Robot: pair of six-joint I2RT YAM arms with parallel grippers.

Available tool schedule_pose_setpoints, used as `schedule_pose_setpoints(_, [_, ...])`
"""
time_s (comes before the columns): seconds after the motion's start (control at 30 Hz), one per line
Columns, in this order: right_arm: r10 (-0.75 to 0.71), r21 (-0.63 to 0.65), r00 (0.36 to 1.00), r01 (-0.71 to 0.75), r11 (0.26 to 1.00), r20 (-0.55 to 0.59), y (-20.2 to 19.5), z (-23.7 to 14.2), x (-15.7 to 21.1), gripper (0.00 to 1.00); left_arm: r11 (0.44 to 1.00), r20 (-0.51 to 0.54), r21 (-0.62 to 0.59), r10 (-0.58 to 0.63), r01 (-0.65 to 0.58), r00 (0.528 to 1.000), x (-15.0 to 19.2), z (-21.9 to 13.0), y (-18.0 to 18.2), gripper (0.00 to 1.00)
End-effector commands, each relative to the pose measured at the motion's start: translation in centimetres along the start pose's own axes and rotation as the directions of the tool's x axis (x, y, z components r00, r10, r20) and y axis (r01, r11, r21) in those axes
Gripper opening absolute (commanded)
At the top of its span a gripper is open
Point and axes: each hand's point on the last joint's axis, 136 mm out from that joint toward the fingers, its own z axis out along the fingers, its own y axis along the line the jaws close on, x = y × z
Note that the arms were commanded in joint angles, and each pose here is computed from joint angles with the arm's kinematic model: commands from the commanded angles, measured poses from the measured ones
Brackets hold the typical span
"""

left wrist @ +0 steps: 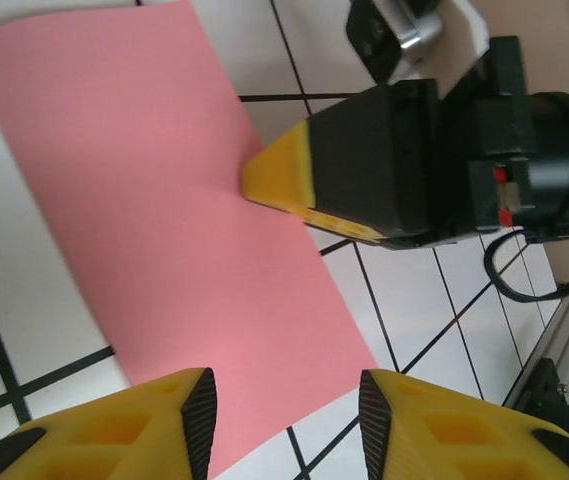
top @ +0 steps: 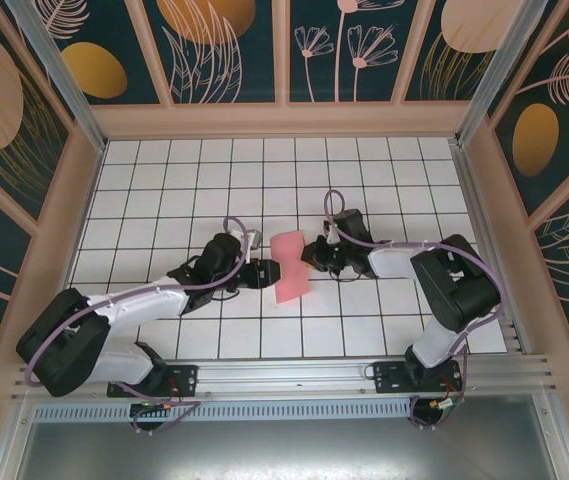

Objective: Fold a paper plane with a square sheet of paper (pick it up from the middle)

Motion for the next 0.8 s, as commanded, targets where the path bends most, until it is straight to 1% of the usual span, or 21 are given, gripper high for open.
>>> schedule_pose_setpoints(0.0, [0.049, -0.045, 0.998, -0.047, 0.998, 0.03, 0.6, -0.2, 0.0, 0.07, 0.989, 0.036, -0.063, 0.139, -0.137, 0.99, 0.3, -0.2, -0.4, 0.47])
schedule_pose_setpoints(0.07, [0.083, -0.073, 0.996, -0.08, 0.994, 0.041, 0.7, -0.5, 0.2, 0.06, 0.971, 0.028, -0.111, 0.214, -0.21, 0.976, 1.2, 0.2, -0.9, 0.48])
schedule_pose_setpoints(0.17, [0.11, -0.082, 0.993, -0.106, 0.991, 0.051, 1.0, -0.5, 0.8, 0.06, 0.922, -0.023, -0.187, 0.342, -0.34, 0.939, 3.1, 1.1, -1.7, 0.51])
schedule_pose_setpoints(0.3, [0.112, -0.065, 0.992, -0.108, 0.992, 0.057, 0.7, -0.6, 0.9, 0.07, 0.848, -0.073, -0.24, 0.471, -0.473, 0.879, 5.0, 2.3, -2.8, 0.57])
schedule_pose_setpoints(0.43, [0.112, -0.058, 0.993, -0.11, 0.992, 0.041, 0.4, -0.4, 1.3, 0.07, 0.762, -0.099, -0.301, 0.574, -0.574, 0.813, 5.5, 3.2, -3.5, 0.64])
schedule_pose_setpoints(0.53, [0.106, -0.057, 0.994, -0.104, 0.993, 0.037, 0.6, -0.4, 1.3, 0.08, 0.696, -0.156, -0.33, 0.627, -0.638, 0.764, 6.3, 4.4, -3.2, 0.66])
schedule_pose_setpoints(0.63, [0.1, -0.053, 0.994, -0.098, 0.994, 0.036, 0.7, -0.4, 1.2, 0.08, 0.644, -0.198, -0.347, 0.661, -0.682, 0.724, 6.9, 5.3, -3.2, 0.67])
schedule_pose_setpoints(0.7, [0.095, -0.048, 0.995, -0.093, 0.994, 0.035, 0.8, -0.4, 1.1, 0.08, 0.616, -0.212, -0.377, 0.67, -0.692, 0.712, 6.9, 5.6, -2.9, 0.67])
schedule_pose_setpoints(0.77, [0.09, -0.038, 0.995, -0.089, 0.995, 0.033, 0.7, -0.4, 1.1, 0.08, 0.597, -0.218, -0.422, 0.664, -0.682, 0.716, 6.5, 5.6, -2.3, 0.66])
